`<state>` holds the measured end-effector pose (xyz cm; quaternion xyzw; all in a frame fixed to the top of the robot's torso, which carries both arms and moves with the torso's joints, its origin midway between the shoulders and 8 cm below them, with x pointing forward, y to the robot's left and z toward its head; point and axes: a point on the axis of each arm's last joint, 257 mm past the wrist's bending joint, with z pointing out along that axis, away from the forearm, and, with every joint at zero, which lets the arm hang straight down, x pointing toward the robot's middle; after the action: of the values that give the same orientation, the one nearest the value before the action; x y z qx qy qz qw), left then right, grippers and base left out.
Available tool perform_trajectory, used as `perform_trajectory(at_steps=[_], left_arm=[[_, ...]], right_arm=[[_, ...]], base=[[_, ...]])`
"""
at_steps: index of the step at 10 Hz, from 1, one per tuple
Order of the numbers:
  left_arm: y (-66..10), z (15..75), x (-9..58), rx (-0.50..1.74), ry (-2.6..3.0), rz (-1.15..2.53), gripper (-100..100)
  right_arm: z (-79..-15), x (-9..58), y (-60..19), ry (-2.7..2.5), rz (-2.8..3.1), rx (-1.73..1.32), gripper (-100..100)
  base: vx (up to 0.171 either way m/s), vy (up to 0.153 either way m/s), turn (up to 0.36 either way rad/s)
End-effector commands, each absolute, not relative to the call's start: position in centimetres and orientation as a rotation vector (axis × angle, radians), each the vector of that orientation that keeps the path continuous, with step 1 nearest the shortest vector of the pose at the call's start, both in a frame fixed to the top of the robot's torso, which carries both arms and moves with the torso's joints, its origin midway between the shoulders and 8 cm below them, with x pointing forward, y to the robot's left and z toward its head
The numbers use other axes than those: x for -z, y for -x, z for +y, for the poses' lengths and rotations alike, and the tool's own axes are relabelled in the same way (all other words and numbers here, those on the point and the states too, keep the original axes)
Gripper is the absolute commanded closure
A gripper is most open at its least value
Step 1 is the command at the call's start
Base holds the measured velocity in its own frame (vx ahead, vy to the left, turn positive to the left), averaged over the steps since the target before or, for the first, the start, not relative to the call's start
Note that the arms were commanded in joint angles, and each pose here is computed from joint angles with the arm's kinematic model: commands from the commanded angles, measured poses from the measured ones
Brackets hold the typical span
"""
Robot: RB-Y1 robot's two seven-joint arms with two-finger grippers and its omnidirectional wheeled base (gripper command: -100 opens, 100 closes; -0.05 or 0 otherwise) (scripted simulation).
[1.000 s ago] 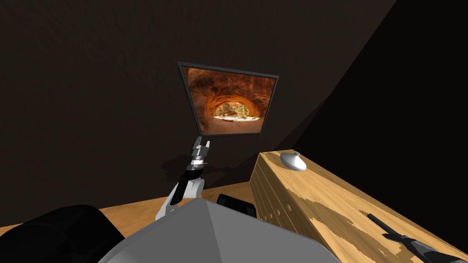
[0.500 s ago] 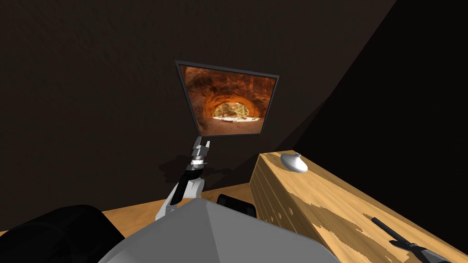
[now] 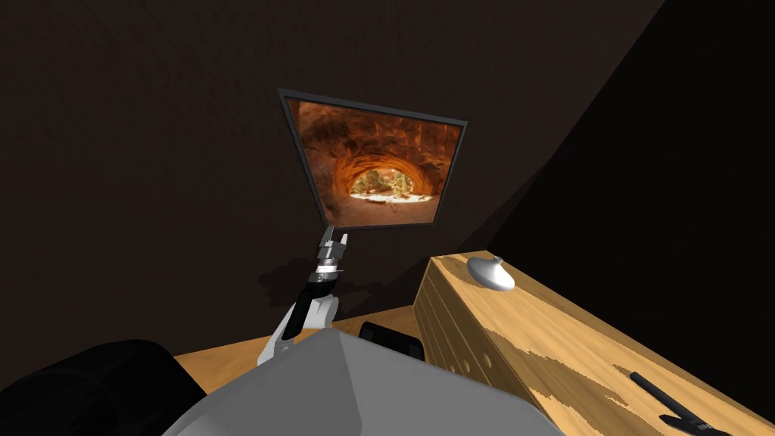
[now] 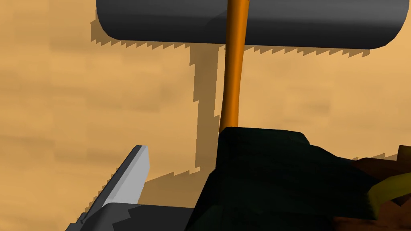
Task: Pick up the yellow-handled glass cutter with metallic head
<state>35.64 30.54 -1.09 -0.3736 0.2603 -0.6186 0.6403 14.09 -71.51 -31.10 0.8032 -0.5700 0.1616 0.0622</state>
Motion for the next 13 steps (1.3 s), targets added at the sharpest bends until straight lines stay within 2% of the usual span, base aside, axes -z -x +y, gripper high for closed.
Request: perform_trajectory(at_steps=[1,2,3,7,8,9,13], left_arm=[[-35.6,30.5,1.1,1.411,0.852,0.594,0],[-35.6,30.5,1.1,1.411,0.852,0.594,0],[-35.6,30.5,1.1,1.411,0.852,0.594,0],[-35.6,30.5,1.1,1.411,0.852,0.594,0],[-35.6,30.5,1.1,1.411,0.852,0.594,0],[-35.6,30.5,1.1,1.411,0.852,0.594,0],[-35.6,30.5,1.1,1.411,0.852,0.594,0]], right_arm=[[-71.7,31.4,-13.6,-2.432,-1.717,-0.490,-100],[-71.6,31.3,-13.8,-2.430,-1.721,-0.490,-100],[-71.6,31.3,-13.8,-2.431,-1.718,-0.489,100],[-71.7,31.3,-13.7,-2.430,-1.718,-0.486,100],[-71.6,31.3,-13.7,-2.430,-1.718,-0.486,0],[-71.4,30.7,-14.6,-2.426,-1.724,-0.489,100],[-70.8,29.9,-15.9,-2.418,-1.734,-0.486,100]], base=[[0.054,0.012,-0.019],[0.023,0.006,-0.005],[0.000,0.000,0.000],[0.000,0.000,-0.005],[0.000,0.000,0.000],[-0.060,-0.009,0.045],[-0.068,-0.015,0.026]])
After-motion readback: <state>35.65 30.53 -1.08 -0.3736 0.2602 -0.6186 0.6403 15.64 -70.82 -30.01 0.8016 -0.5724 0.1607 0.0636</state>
